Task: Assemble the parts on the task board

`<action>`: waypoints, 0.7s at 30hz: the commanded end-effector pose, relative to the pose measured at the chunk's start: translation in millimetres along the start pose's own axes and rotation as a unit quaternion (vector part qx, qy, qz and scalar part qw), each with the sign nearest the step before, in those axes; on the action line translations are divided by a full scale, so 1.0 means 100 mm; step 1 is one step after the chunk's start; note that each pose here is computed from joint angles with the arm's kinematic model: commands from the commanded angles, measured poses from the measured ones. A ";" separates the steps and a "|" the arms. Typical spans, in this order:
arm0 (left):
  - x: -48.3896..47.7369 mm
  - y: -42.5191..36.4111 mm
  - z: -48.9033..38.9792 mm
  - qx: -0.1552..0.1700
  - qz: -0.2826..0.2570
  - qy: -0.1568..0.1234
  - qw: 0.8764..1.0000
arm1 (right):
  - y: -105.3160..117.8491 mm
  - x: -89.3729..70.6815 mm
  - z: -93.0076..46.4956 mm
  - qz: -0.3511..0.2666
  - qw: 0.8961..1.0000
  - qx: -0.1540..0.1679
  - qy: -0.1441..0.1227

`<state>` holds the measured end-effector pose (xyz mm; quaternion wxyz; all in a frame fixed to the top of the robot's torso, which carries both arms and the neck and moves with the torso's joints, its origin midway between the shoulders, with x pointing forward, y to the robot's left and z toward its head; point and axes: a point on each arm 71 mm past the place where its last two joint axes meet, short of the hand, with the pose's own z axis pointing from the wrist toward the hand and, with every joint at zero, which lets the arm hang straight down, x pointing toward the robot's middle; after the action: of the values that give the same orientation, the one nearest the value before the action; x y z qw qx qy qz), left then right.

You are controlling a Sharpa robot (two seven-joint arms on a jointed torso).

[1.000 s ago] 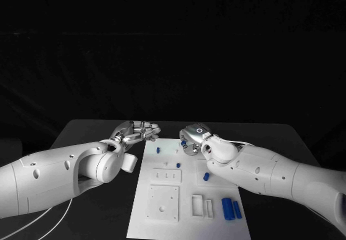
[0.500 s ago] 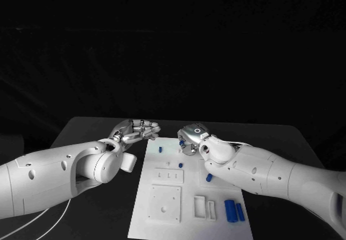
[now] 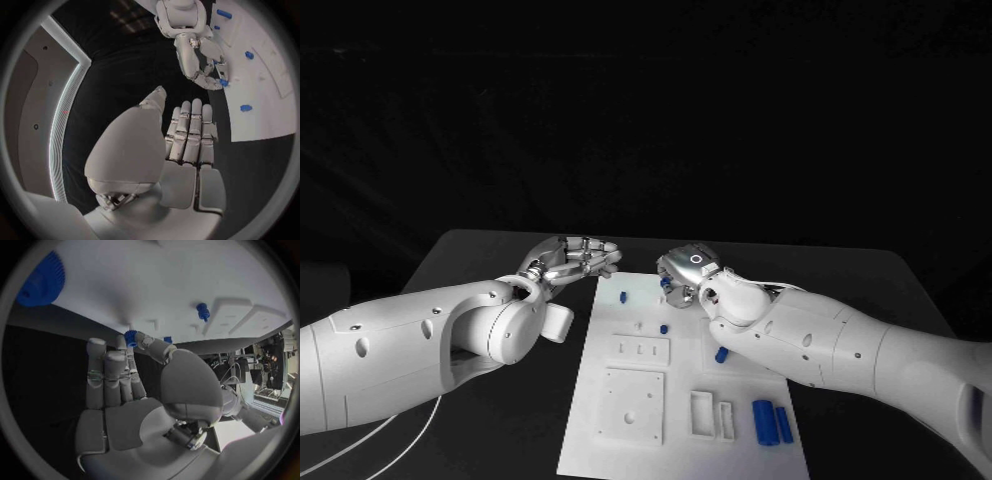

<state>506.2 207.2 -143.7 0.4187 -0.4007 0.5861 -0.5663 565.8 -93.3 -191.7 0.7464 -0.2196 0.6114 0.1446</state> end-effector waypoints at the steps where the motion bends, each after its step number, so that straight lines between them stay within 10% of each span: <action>1: 0.007 -0.039 0.004 0.011 0.003 0.001 1.000 | -0.02 0.00 0.00 -0.012 1.000 0.004 -0.004; 21: -0.002 -0.048 0.006 0.011 0.004 0.001 1.000 | 0.00 0.04 0.02 -0.015 1.000 -0.004 0.025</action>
<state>506.6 208.9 -142.3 0.4215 -0.3994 0.5854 -0.5658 567.6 -92.5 -192.8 0.7411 -0.2261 0.6170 0.1375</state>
